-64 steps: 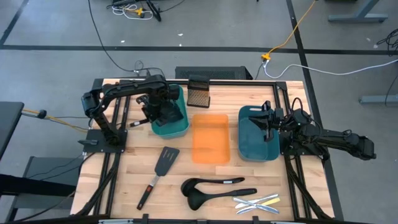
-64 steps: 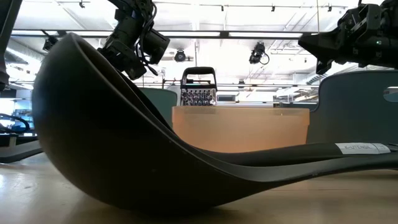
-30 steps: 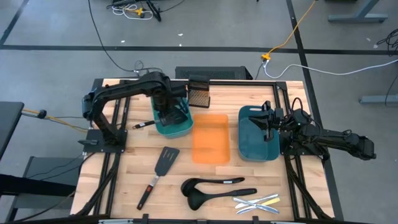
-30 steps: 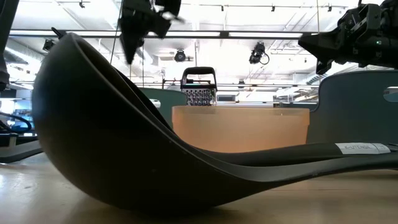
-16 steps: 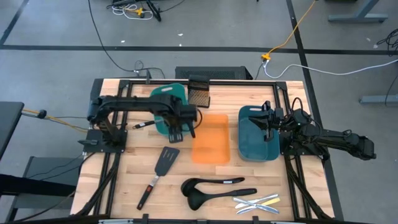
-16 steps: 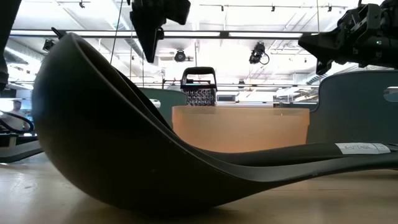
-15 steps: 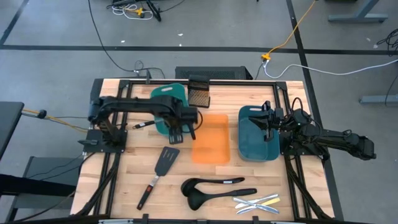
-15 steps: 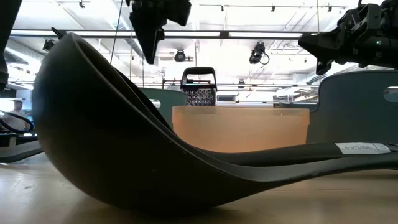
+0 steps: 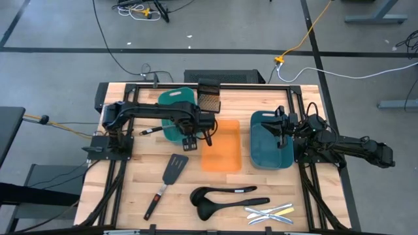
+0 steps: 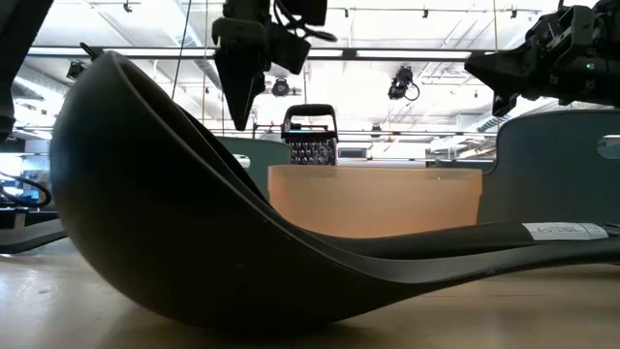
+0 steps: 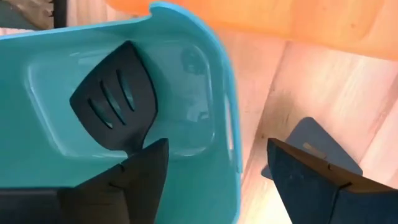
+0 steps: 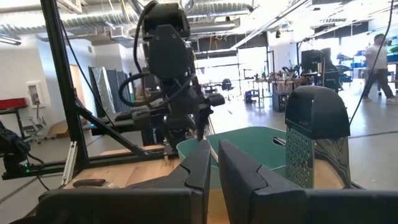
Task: Pick & Place Kitchen Items
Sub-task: Adjust the green bin, then put the blue spatula into the green bin
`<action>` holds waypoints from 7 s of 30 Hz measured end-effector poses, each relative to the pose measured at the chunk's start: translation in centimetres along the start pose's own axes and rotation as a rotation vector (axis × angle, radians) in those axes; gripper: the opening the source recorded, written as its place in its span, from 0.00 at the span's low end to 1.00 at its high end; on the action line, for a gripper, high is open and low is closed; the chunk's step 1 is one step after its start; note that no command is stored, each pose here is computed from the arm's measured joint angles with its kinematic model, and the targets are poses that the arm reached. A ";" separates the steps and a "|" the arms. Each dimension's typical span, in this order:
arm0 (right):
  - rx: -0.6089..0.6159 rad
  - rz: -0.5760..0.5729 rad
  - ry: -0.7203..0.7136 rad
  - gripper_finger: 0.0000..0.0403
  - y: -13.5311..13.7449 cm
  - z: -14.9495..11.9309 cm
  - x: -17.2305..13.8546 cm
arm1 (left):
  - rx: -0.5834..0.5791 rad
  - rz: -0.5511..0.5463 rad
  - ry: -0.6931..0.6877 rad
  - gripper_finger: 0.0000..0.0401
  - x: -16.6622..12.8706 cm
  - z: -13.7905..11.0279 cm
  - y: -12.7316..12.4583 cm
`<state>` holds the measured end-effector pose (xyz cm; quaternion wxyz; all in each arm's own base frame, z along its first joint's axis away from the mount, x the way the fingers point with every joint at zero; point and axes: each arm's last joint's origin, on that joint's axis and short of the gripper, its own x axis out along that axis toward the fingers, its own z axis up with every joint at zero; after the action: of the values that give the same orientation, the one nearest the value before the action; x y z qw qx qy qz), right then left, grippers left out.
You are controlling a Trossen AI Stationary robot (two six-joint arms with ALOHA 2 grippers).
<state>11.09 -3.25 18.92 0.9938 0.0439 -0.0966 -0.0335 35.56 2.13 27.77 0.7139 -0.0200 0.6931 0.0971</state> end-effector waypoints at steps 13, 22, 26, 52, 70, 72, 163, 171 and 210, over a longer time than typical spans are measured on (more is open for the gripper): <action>-0.001 0.001 -0.002 0.11 0.0 0.0 0.0 | -0.003 -0.023 0.027 0.66 1.6 1.0 0.6; 0.000 0.001 -0.001 0.11 0.0 0.0 0.0 | 0.015 -0.079 0.034 0.66 1.7 1.0 0.9; 0.000 0.000 -0.001 0.11 0.0 0.0 0.0 | 0.071 -0.113 0.086 0.66 1.6 0.4 0.8; 0.001 0.011 -0.006 0.11 0.0 0.1 0.0 | 0.054 -0.118 0.121 0.57 3.9 1.6 1.9; 0.001 0.010 -0.007 0.11 0.0 0.1 0.0 | 0.022 -0.126 0.298 0.07 3.5 -0.1 1.3; 0.001 0.010 -0.007 0.11 0.0 0.1 0.0 | 0.026 -0.125 0.309 0.07 3.5 -0.2 1.0; -0.001 0.006 0.009 0.11 0.0 -0.1 0.0 | 0.050 -0.222 -1.300 0.01 -4.9 -26.9 -2.5; 0.003 0.006 0.011 0.11 0.0 -0.1 0.0 | 0.045 -0.343 -1.027 0.01 -5.9 -25.4 -6.8; 0.004 0.005 0.018 0.11 0.0 -0.2 0.0 | -0.727 -0.204 -0.112 0.64 5.6 -20.1 -21.0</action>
<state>11.12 -3.24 18.75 0.9946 0.0461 -0.0879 -0.0306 19.36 -21.14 19.22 0.7029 -0.3354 0.5680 0.2661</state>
